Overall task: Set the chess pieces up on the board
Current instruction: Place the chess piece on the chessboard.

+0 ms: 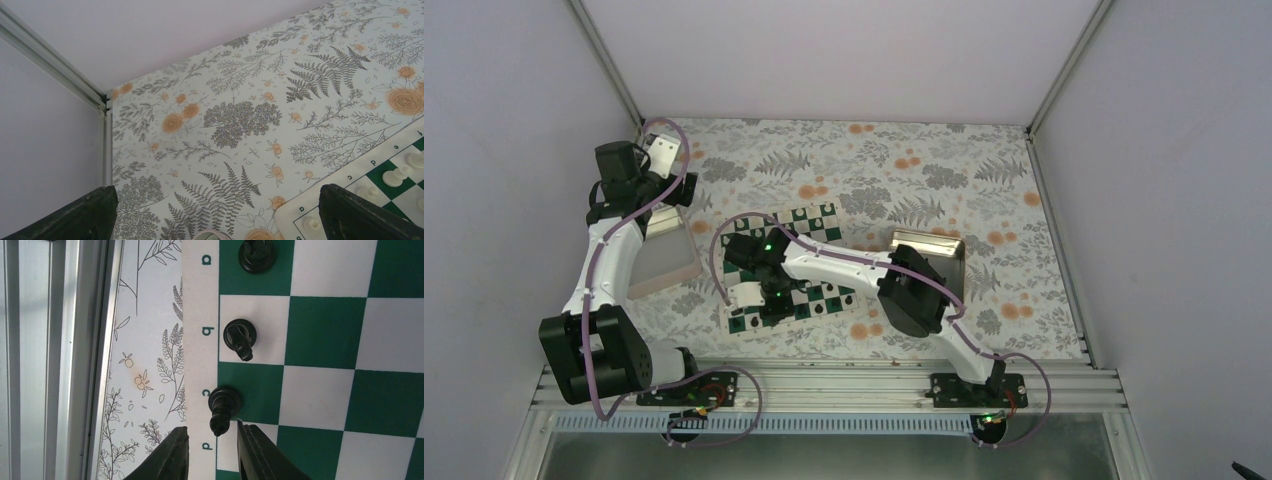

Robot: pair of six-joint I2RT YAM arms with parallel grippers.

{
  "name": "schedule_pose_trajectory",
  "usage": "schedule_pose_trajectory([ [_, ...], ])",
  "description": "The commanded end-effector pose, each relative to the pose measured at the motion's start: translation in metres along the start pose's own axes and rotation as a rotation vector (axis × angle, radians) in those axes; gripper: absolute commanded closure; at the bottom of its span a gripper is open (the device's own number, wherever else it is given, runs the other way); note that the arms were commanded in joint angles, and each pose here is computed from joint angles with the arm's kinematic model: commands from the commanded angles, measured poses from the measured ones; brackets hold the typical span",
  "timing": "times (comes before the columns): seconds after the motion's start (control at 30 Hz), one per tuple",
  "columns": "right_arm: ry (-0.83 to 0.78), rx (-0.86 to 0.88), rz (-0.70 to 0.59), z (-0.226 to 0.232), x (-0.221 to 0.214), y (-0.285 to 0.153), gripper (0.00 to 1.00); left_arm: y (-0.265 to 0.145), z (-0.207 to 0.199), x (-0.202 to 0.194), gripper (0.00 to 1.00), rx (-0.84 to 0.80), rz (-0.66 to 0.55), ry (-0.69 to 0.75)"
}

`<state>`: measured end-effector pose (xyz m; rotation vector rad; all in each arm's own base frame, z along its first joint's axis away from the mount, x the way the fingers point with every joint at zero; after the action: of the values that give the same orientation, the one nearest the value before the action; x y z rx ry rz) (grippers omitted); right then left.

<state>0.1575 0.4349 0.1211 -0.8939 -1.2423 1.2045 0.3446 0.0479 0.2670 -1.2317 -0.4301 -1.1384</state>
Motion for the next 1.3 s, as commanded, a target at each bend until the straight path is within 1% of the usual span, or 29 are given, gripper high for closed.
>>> schedule_pose_trajectory([
  [0.0,-0.030,0.010,-0.035,0.009,0.009,-0.011,0.72,-0.001,-0.001,-0.001,0.00,-0.010,-0.011,0.015],
  [0.17,-0.033,-0.015,-0.023,0.004,0.009,-0.001,0.74,-0.003,-0.001,-0.001,0.00,-0.007,-0.015,0.017],
  [0.47,-0.030,-0.010,-0.015,0.004,0.008,0.007,0.78,-0.002,-0.002,-0.001,0.00,-0.016,-0.016,0.014],
  [1.27,-0.023,-0.014,0.031,0.001,0.002,0.024,0.78,-0.002,-0.003,0.000,0.00,-0.027,-0.024,0.015],
])
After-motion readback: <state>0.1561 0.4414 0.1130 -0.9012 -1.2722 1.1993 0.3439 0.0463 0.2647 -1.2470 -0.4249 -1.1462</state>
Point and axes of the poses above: each gripper's point midway between its finger pads, its own y axis out along the fingers, its own z axis along the line the jaws close on, x = y × z, the point moved 7 cm from there along -y, back along the fingers, and after that the axes turned 8 degrees about y, right-handed, at the moved point
